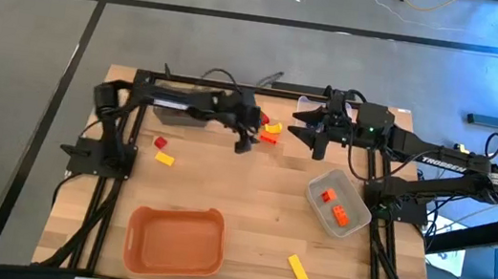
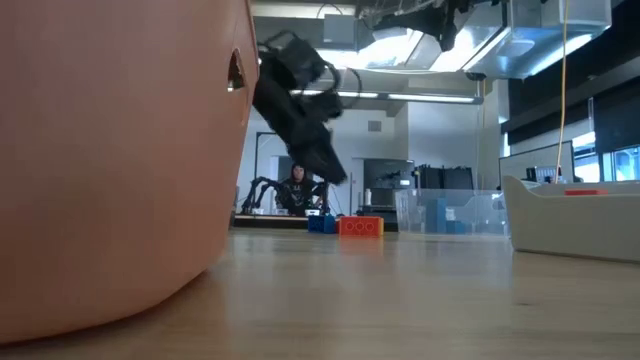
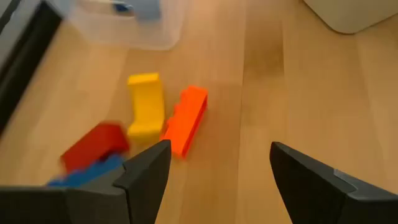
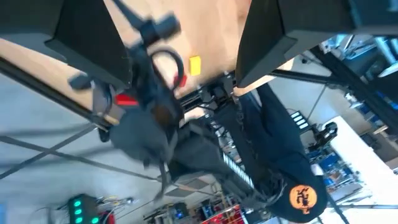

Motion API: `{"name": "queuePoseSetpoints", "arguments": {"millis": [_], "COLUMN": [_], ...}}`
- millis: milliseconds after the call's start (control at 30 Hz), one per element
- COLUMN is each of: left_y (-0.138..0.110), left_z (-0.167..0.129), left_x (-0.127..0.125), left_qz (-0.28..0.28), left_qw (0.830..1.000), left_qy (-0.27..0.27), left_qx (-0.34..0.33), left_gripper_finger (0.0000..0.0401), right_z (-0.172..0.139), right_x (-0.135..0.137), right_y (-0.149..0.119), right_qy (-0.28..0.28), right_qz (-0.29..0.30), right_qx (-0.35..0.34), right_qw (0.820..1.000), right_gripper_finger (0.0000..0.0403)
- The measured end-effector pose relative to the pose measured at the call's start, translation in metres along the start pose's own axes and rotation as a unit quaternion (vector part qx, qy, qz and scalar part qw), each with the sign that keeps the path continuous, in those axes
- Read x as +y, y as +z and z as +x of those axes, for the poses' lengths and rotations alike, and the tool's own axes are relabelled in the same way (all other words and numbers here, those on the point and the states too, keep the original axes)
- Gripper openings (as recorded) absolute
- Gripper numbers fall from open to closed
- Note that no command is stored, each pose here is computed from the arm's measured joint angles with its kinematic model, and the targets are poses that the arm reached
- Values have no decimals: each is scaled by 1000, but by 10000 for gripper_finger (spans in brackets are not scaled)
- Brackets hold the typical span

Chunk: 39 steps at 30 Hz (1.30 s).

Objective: Sort & place blocks by color
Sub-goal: Put the orange game piece into the gray bin

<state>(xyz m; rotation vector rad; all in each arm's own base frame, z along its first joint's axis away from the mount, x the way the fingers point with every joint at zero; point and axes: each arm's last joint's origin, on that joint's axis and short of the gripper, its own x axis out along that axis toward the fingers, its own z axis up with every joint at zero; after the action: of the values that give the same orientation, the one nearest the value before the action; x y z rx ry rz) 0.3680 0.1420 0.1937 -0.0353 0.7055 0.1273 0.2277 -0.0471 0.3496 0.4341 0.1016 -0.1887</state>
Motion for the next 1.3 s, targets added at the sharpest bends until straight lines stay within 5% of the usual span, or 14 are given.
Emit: {"name": "queuePoseSetpoints", "arguments": {"millis": [367, 900, 1100, 1300], "left_y": [-23, -28, -38, -27], "left_z": [46, 61, 70, 62], "left_x": [0, 0, -2, -12], "left_qz": [39, 34, 32, 28], "left_qw": [996, 997, 997, 996], "left_qy": [70, 64, 71, 80], "left_qx": [24, -3, 22, 6], "left_gripper_finger": [266, 257, 208, 110], "right_z": [0, 0, 0, 0], "right_x": [-1, -2, -2, -2], "right_y": [1, 1, 1, 1], "right_qy": [-13, -35, -36, -36], "right_qz": [25, 41, 50, 51], "right_qx": [-10, -20, -21, -21], "right_qw": [1000, 998, 998, 998], "right_gripper_finger": [289, 289, 289, 289]}}
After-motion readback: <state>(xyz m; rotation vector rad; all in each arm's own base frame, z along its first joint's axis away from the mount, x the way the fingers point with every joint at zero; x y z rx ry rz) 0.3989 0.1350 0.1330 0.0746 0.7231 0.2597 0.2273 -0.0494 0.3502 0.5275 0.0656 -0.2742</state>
